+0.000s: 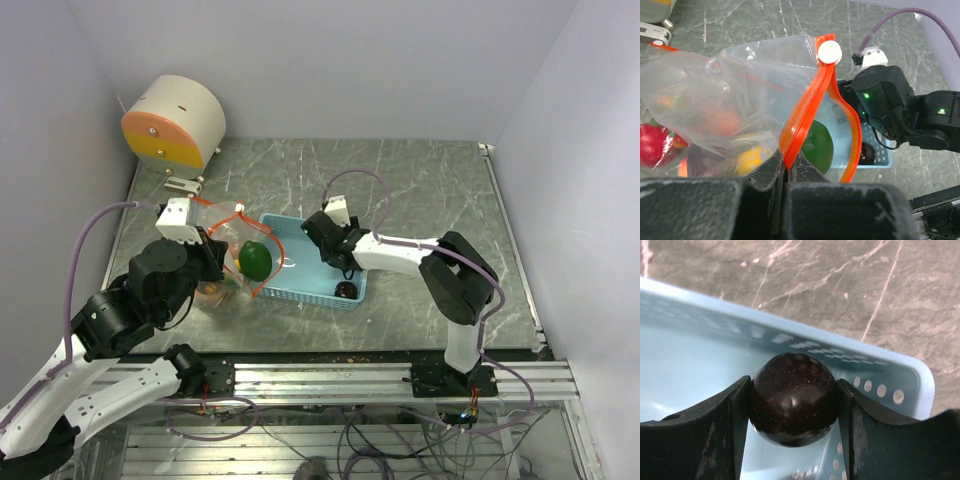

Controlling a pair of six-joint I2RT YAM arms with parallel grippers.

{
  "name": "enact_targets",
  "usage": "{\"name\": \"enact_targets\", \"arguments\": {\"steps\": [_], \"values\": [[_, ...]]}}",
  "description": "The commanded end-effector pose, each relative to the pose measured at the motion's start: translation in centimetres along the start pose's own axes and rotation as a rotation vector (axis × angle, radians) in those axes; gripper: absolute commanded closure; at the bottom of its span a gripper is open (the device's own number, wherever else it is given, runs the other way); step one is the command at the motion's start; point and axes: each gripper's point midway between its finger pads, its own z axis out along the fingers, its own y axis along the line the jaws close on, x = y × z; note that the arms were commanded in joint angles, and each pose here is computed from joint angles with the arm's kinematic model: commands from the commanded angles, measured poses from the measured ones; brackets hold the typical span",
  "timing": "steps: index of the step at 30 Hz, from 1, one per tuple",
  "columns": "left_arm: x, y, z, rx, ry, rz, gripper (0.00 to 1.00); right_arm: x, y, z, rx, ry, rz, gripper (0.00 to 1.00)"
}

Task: Place the food in the zip-top bag and seal the zipper
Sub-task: Pick up the fake fruit from the bin, then place the fake fruit in the zipper food storage bag.

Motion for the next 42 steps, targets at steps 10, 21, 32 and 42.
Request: {"name": "enact_targets", "arguments": {"steps": [10,21,32,42], "values": [[-0.8,-0.6,0.1,0.014,-0.021,-0.021,0.93,-11.5,3.2,-22.9,-0.993,-0.506,0.162,0.81],[-0.6,-1.8,0.9,0.049,-0.005,-0.034,0.93,-13.6,9.4,-34.9,-1.571,-0.665,0.068,0.82],[-0.8,-2.2,0.9,0.063,-0.008,-0.040,0.93,-14.7,14.6,-31.6,-1.370,-0.611,0.041,0.77],[-1.5,-1.7,0.2,0.048,-0.030,-0.047,0.93,-12.9,14.3,-28.4,-1.216,-0.557,0.034,0.62]]}}
